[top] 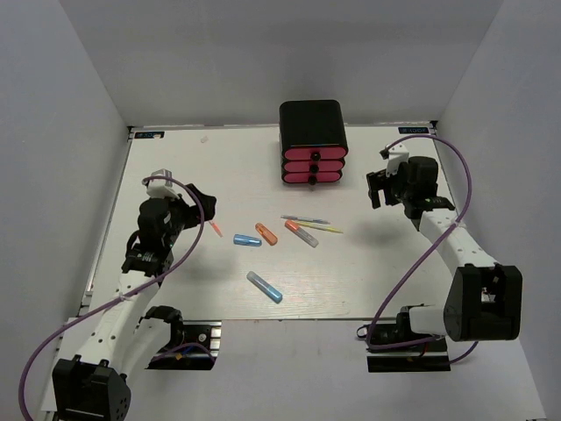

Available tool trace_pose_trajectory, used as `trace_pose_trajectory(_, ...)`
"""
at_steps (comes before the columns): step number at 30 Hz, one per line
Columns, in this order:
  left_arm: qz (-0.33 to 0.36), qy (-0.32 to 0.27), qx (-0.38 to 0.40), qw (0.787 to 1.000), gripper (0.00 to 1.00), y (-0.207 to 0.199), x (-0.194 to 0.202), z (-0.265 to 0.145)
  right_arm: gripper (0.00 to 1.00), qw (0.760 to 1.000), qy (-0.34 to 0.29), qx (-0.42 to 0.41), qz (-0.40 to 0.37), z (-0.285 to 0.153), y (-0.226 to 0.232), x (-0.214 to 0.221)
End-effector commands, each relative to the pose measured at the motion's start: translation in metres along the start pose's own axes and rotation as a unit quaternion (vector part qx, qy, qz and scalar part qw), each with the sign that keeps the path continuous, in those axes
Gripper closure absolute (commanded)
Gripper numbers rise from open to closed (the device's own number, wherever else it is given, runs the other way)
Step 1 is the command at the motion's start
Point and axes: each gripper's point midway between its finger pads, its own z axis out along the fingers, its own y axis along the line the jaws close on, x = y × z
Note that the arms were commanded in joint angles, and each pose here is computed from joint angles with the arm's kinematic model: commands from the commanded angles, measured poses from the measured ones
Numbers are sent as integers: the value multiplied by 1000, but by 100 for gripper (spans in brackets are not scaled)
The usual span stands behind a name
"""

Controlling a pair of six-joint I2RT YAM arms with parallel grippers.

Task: Sort the stationery into containers
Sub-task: Open the drawer in the storage box.

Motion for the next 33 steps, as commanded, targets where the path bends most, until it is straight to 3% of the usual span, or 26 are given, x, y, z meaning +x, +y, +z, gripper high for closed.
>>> trace_pose_trajectory(1,2,-10,38,999,1,-12,-3,-3,10,1000,1,3,-7,8,-7,-10)
trace_pose_trajectory(4,-8,-21,51,998,1,-18,-7,-2,10,998,31,-25,-57,17,-6,-7)
trace_pose_trajectory(8,-8,-6,47,999,2,-18,-2,2,10,989,133,-45,-42,25,-6,25)
trace_pose_trajectory(10,-8,3,48,999,8,-19,1,3,10,987,121,-98,-47,29,7,19)
trace_pose_trajectory(11,-8,5,52,999,26,-20,2,3,10,987,114,-107,-43,28,10,14)
trace_pose_trajectory(14,-13,9,60,998,64,-22,5,3,10,985,60,-161,-28,19,34,-7)
trace_pose_trajectory(15,-13,14,63,998,76,-22,9,4,19,984,34,-175,-21,19,41,-18)
trace_pose_trajectory(16,-13,14,63,998,77,-22,9,4,50,983,-2,-182,-14,20,44,-33)
trace_pose_trajectory(17,-13,12,71,997,77,-25,7,4,65,983,-17,-185,2,13,50,-37)
trace_pose_trajectory(18,-14,25,70,997,59,-24,14,10,77,978,-76,-193,4,15,55,-57)
trace_pose_trajectory(19,-14,25,69,997,58,-24,14,10,77,978,-75,-194,13,15,56,-57)
trace_pose_trajectory(20,-14,32,71,997,35,-24,17,13,72,973,-89,-213,14,11,64,-62)
trace_pose_trajectory(21,-19,36,69,997,26,-23,20,14,54,967,-111,-227,8,10,69,-74)
trace_pose_trajectory(23,-24,36,69,997,15,-23,20,17,39,958,-117,-259,30,8,83,-86)
trace_pose_trajectory(26,-27,29,73,997,14,-24,19,19,12,950,-111,-281,74,13,99,-95)
trace_pose_trajectory(33,-34,47,68,996,14,-21,29,29,10,936,-102,-275,196,39,125,-140)
